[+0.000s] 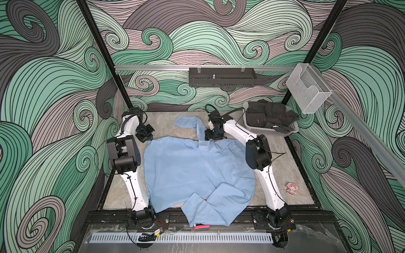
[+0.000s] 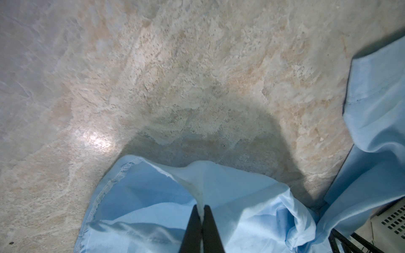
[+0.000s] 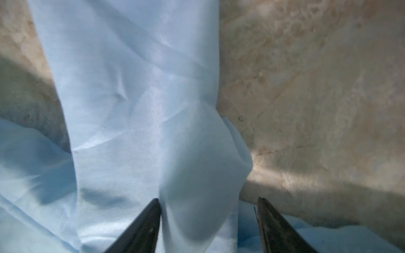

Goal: Fold and stack the long sleeve shirts

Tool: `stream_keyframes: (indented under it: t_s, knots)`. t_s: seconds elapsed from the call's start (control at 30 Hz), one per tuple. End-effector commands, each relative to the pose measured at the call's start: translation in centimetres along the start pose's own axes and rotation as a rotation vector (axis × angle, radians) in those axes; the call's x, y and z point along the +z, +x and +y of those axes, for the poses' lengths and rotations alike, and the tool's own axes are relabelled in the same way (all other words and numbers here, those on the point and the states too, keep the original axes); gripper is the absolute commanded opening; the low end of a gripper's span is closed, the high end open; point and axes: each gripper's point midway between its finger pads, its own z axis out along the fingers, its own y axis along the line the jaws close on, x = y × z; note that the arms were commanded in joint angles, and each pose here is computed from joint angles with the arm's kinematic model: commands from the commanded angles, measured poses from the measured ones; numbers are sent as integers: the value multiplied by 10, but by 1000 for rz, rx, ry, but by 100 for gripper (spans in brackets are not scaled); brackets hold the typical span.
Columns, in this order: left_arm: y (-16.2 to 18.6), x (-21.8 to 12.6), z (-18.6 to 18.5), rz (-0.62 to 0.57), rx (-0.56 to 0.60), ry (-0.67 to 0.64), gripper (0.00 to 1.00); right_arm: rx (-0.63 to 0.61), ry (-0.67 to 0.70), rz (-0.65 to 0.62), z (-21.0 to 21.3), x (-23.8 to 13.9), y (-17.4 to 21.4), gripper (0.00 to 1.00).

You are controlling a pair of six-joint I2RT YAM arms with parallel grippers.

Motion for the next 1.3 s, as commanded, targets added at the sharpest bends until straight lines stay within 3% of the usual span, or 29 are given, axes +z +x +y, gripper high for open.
stream_keyframes:
  t_s: [0.0,0.07,0.1,0.37,0.47,0.57,0.73,0.83,1.07,1.27]
  knots:
    - [-3,-6,-4,-8,-3,3,0,22,-105,-75,31,-26,-26,22]
    - [-3,-6,-4,-9,-2,5,0,-7,-110,-144,39,-39,-46,3]
    - [-3,-6,-5,-9,-2,6,0,-24,-103,-182,41,-48,-57,0]
    - [-3,-2,-6,-3,-7,13,0,-158,39,-414,32,-66,-117,1]
    - [-3,0,-7,1,-7,14,0,-218,113,-482,27,-65,-129,49]
    - [-3,2,-7,4,-9,13,0,-264,182,-512,23,-79,-133,67]
    - [-4,2,-7,1,-9,12,0,-288,257,-488,6,-118,-112,75]
    - [-4,2,-7,0,-10,13,0,-213,230,-415,-20,-127,-79,76]
    - [-4,2,-5,1,-9,3,0,-5,184,-204,-86,-96,-2,63]
    - [-4,-3,0,-7,-8,-19,0,133,258,-127,-132,-82,30,63]
